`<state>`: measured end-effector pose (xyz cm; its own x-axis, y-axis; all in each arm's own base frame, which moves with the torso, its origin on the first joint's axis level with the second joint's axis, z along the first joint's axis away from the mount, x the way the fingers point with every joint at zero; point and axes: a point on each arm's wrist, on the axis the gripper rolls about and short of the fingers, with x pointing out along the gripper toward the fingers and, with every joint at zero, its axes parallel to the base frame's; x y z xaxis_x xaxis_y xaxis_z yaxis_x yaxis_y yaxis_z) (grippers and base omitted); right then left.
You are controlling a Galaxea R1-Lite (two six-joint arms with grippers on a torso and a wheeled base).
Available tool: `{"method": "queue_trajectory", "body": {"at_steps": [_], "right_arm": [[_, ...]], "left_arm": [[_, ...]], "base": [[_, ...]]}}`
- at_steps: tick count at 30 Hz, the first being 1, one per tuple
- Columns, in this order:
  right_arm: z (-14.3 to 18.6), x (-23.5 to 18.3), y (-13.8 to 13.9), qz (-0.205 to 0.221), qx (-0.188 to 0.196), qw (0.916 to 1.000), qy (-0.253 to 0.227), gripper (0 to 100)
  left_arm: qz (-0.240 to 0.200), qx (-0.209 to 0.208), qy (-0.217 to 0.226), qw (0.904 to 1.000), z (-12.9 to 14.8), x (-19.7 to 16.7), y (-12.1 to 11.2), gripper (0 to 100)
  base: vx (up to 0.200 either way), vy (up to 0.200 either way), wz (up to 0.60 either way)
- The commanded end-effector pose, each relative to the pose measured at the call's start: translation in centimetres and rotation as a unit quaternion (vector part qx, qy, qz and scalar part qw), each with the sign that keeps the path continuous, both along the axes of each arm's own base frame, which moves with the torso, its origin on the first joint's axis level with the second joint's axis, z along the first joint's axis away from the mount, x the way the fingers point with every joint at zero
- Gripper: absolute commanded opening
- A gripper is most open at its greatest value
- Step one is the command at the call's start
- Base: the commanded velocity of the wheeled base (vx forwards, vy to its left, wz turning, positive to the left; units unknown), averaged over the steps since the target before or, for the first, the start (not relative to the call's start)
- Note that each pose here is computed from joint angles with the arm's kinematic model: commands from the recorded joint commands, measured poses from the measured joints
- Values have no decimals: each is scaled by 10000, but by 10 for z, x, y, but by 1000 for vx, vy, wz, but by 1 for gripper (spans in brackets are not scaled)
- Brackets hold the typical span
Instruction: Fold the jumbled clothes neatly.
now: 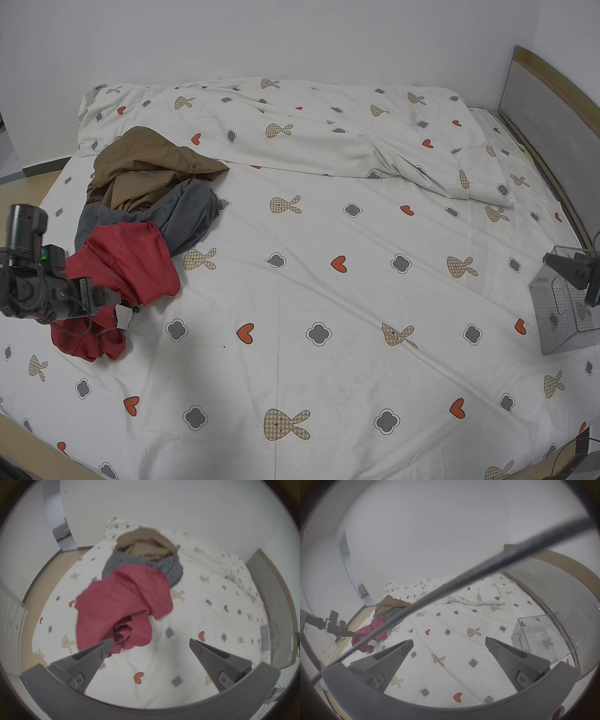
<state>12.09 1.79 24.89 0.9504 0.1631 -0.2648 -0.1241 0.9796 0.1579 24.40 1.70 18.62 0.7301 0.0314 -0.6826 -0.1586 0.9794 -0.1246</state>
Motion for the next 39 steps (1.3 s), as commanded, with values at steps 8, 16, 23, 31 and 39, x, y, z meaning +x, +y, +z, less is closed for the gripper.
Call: {"method": "queue_trajectory", "body": {"at_steps": [8, 16, 23, 31, 39], "right_arm": [[-22, 25, 8, 151, -71, 9987, 487, 100], [-21, 24, 8, 166, -63, 9988, 450, 100], [-21, 24, 8, 173, -65, 9988, 457, 100], [-22, 25, 9, 190, -74, 9986, 479, 100], [-25, 23, 17, 434, -104, 9975, 552, 100]], "left_arm": [[-104, 383, 690, 9968, -66, 73, 8, 100], [-84, 594, 620, 9963, -65, 86, 7, 0], [-114, 606, 404, 9973, -48, 75, 4, 0], [-496, 607, -291, 9965, 5, 42, -24, 0], [-2060, -186, -1459, 9674, 128, -42, -109, 0]], "base": [[0, 0, 0], [0, 0, 0], [0, 0, 0], [0, 0, 0], [0, 0, 0]]}}
